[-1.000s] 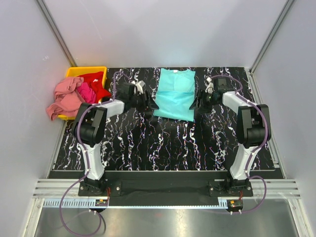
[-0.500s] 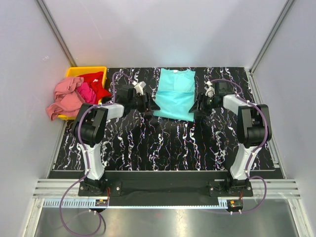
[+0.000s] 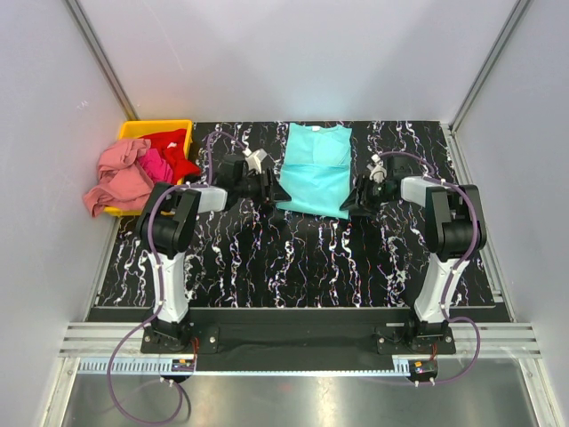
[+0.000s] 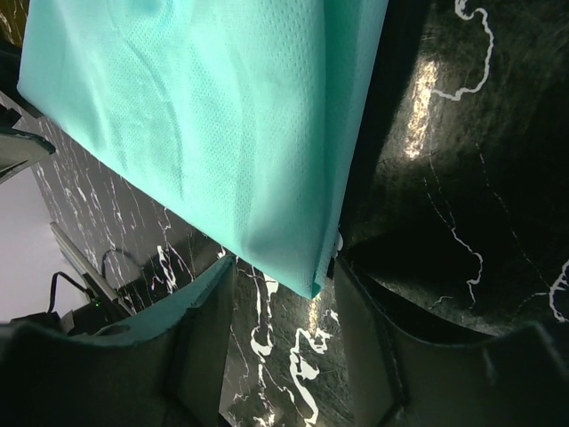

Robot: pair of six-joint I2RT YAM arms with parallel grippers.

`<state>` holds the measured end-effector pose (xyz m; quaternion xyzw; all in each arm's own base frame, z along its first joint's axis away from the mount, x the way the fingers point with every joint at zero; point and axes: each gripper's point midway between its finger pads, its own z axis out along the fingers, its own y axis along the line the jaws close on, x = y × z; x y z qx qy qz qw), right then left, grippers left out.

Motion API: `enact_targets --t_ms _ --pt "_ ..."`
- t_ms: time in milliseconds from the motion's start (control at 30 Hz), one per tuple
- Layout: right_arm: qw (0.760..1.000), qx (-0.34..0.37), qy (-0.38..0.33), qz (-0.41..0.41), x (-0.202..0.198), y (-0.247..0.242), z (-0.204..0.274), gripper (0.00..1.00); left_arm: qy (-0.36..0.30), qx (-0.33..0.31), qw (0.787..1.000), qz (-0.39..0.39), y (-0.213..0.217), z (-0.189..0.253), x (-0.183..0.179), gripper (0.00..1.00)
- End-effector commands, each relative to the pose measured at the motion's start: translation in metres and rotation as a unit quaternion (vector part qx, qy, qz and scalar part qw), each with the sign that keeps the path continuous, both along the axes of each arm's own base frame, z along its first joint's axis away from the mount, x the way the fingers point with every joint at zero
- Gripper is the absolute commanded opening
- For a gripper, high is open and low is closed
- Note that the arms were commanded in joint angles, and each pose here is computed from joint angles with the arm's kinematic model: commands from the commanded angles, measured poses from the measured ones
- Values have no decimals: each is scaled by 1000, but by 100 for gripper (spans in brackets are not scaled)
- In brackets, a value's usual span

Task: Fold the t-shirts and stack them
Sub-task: Fold the tshirt

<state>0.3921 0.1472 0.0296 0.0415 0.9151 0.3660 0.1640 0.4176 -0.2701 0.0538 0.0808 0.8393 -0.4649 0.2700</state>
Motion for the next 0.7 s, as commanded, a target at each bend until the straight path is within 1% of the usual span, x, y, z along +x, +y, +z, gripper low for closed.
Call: enact_targets --t_ms 0,133,167,200,233,267,333,367,433,467,567,600,667 --pt "1000 18 -15 8 6 4 2 54 -54 -17 998 -20 -6 21 14 67" --pt "1000 24 -13 10 3 6 1 43 -52 -17 998 -20 -7 19 14 65" --pt "1000 23 -11 9 1 6 0 37 -51 -17 998 -20 -6 19 14 62" --pt "1000 20 -12 8 1 4 0 34 -48 -17 998 -21 -6 17 12 59" --pt "1000 18 -11 6 0 3 0 30 -45 -17 999 -19 -6 17 12 56" --pt "1000 18 -9 5 0 3 -1 22 -44 -18 999 -19 -6 17 11 50" --pt "1000 18 -7 4 -2 3 -2 13 -39 -20 999 -20 -6 15 9 43" --pt "1000 18 -8 4 -3 3 -2 6 -37 -20 999 -19 -6 15 8 36" --pt "1000 13 -2 0 -4 1 -4 0 -24 -17 999 -19 -5 12 6 29" --pt "1000 8 -1 -3 -4 -1 -5 0 -20 -14 1000 -18 -5 11 5 24" --pt "1000 8 0 -6 -7 -2 -3 0 -2 4 1000 -5 0 7 6 17" --pt "1000 10 2 -7 -8 -2 -3 0 3 11 1000 -1 1 5 5 8" --pt "1000 18 3 -8 -11 0 0 0 23 31 999 17 8 -1 4 4"
